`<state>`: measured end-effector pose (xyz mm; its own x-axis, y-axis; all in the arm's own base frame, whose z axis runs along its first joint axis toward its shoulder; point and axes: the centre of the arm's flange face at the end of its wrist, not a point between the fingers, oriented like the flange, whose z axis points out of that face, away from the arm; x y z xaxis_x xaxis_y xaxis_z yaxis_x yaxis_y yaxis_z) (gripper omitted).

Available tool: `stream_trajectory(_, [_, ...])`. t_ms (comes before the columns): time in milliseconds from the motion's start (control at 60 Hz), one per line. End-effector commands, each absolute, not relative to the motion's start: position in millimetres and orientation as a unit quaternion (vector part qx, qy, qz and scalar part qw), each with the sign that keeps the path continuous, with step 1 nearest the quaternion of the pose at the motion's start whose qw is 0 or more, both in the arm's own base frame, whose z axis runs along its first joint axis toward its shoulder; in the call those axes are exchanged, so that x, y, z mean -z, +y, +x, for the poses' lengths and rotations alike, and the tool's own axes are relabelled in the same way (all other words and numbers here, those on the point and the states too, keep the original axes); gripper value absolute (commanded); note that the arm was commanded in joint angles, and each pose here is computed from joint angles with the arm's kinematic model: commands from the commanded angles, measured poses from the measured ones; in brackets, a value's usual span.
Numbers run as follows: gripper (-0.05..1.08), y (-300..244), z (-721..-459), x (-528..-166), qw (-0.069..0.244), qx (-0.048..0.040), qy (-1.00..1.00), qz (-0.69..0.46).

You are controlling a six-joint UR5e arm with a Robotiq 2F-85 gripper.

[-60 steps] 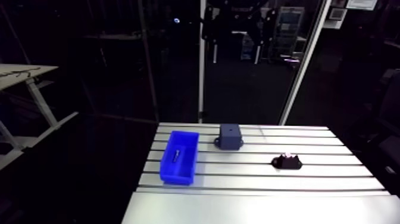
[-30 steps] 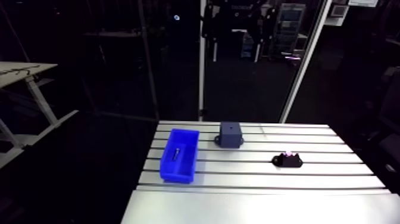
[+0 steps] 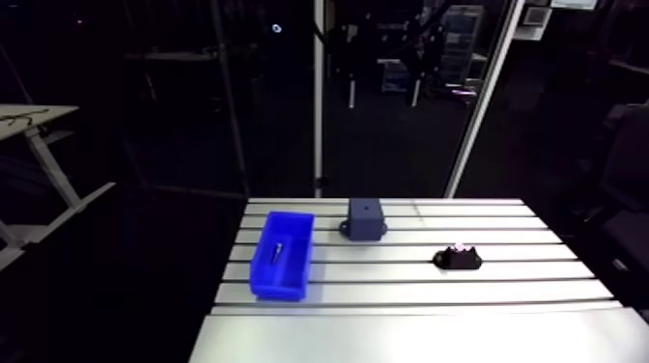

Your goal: Pick up the M10 bolt and insert it into the hole until fully seated.

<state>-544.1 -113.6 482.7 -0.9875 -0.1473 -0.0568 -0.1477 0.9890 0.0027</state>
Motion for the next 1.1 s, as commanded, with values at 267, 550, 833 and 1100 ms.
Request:
stream_trajectory(267, [0.01,-55,-555,-435,-0.03,-0.0132,0.997,-0.067])
stream_trajectory(550, [0.01,-22,-545,-406,-0.076,-0.0228,0.996,-0.052])
stream_trajectory(833, [0.01,27,-540,-376,-0.107,0.005,0.994,-0.02])
stream_trajectory(1100, [0.01,50,-534,-353,-0.108,0.0083,0.994,-0.004])
